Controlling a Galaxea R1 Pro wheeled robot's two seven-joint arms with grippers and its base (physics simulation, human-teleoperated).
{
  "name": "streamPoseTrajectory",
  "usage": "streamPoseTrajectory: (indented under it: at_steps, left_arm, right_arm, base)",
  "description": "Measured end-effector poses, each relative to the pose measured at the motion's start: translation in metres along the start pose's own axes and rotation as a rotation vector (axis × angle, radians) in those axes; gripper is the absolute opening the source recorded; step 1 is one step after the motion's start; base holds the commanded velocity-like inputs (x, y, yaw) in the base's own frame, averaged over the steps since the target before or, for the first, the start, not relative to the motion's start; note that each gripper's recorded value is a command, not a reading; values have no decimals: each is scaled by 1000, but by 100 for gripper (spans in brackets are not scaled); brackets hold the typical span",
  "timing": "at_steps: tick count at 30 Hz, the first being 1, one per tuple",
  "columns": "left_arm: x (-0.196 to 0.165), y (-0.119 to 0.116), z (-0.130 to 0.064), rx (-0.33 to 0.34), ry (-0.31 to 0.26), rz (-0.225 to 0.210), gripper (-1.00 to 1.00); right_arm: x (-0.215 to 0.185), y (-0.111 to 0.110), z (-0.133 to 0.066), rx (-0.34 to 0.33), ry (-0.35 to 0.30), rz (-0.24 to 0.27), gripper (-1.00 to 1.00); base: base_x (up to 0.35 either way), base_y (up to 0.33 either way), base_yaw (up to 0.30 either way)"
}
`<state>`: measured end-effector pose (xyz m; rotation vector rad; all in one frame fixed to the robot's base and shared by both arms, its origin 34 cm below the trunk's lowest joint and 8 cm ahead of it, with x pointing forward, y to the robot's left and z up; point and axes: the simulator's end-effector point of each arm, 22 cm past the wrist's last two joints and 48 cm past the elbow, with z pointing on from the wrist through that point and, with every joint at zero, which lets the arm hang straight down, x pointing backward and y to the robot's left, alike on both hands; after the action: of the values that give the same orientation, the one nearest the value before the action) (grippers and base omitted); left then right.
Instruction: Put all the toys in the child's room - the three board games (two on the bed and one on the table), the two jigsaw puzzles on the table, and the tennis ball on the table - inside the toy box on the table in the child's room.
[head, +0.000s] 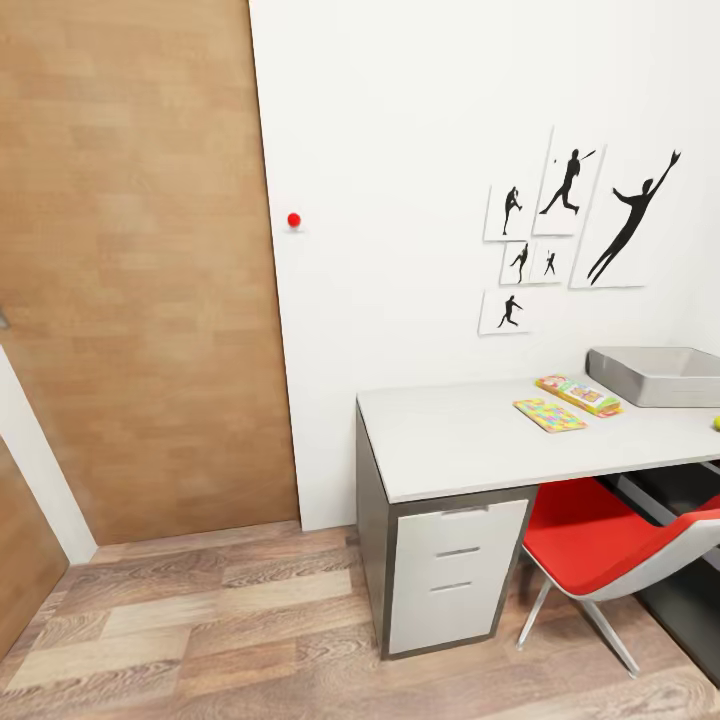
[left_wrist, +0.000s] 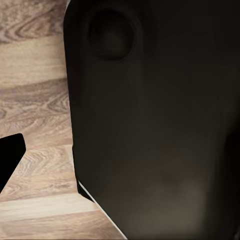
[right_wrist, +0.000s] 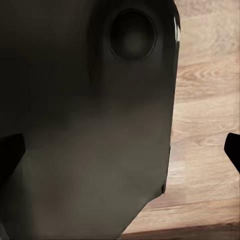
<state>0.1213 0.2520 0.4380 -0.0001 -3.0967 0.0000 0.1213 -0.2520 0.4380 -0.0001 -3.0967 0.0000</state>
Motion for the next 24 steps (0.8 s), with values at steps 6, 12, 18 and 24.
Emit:
streamPoseTrajectory:
  at_steps: [6, 12, 18, 24]
  left_arm:
    - [3, 14, 0, -15, -5, 4, 100]
    - [3, 14, 0, -15, -5, 4, 100]
    - [3, 14, 0, -15, -5, 4, 100]
    - [-1, 18, 0, -21, -7, 1, 100]
  right_arm:
    - [-35, 11, -1, -19, -55, -9, 100]
    - [-43, 11, -1, -19, -66, -9, 100]
    - [-43, 11, -1, -19, -66, -9, 100]
    - [-54, 12, -2, -18, -78, -9, 100]
  base:
    - [0, 0, 0]
    - [0, 0, 0]
    - [0, 0, 0]
    - [0, 0, 0]
